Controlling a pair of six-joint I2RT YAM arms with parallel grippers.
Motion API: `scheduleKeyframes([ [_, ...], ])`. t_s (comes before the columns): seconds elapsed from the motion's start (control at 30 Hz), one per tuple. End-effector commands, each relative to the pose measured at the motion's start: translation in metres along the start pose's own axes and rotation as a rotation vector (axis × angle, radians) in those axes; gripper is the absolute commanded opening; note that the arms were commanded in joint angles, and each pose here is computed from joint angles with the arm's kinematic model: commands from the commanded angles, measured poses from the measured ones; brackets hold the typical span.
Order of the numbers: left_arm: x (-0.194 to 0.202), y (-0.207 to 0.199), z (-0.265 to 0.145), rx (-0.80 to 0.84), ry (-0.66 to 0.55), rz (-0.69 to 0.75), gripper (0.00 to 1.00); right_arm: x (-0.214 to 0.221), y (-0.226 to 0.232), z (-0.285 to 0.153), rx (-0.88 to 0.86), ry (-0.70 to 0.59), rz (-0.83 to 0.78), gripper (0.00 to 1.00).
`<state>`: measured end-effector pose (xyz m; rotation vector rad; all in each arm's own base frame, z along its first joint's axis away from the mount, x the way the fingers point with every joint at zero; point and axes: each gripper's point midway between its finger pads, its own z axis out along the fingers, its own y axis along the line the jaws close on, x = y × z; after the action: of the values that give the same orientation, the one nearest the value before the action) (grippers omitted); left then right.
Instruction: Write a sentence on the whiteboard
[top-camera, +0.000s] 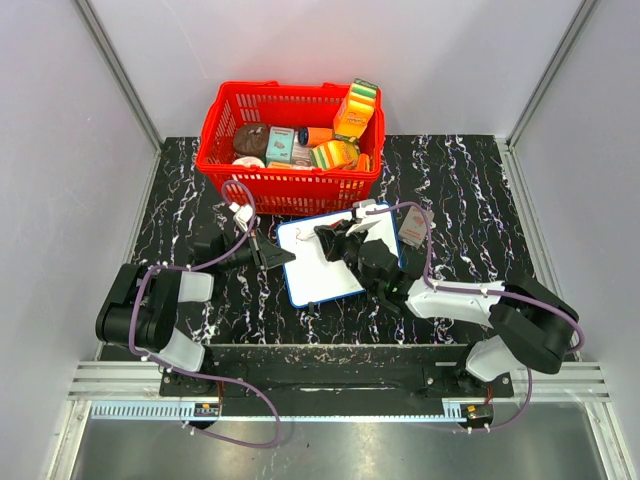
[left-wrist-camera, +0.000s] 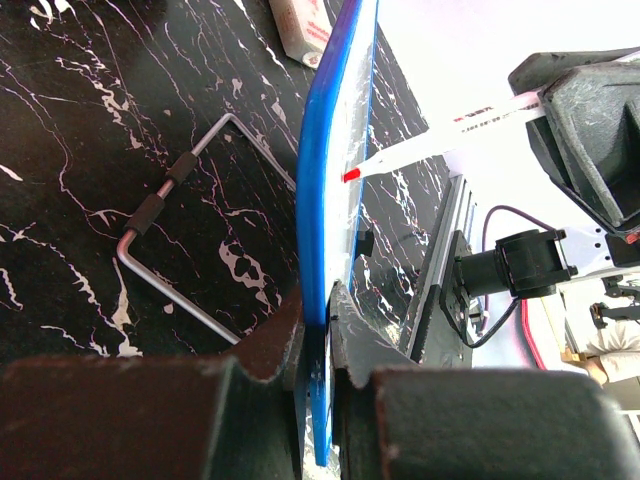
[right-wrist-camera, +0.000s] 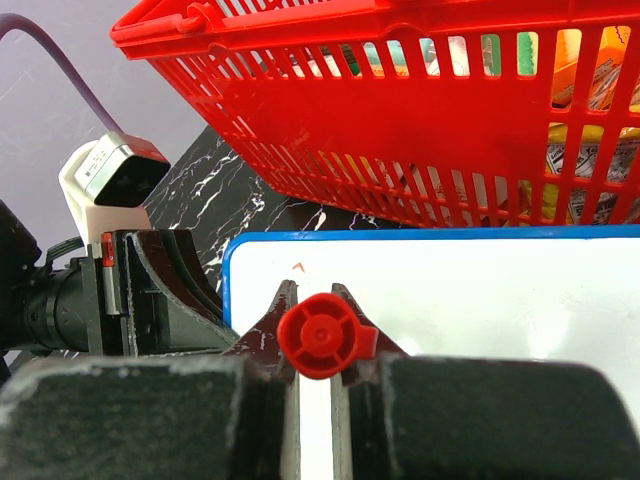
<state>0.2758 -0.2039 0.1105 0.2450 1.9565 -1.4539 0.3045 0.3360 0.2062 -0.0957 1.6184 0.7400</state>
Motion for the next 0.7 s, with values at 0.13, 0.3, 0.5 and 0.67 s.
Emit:
scheduleKeyframes([
  [0.13, -0.009, 0.006, 0.005, -0.021, -0.025, 0.114, 0.00, 0.017, -0.012, -0.003, 0.027, 0.055, -0.045, 0.00],
  [0.3, -0.009, 0.007, 0.005, -0.022, -0.024, 0.111, 0.00, 0.021, -0.007, -0.001, -0.003, 0.066, -0.030, 0.00],
  [0.5, -0.009, 0.007, 0.005, -0.023, -0.023, 0.111, 0.00, 0.024, 0.000, 0.002, -0.031, 0.073, -0.007, 0.00],
  [0.67, -0.009, 0.007, 0.005, -0.023, -0.022, 0.110, 0.00, 0.019, 0.003, 0.005, -0.027, 0.055, 0.031, 0.00],
])
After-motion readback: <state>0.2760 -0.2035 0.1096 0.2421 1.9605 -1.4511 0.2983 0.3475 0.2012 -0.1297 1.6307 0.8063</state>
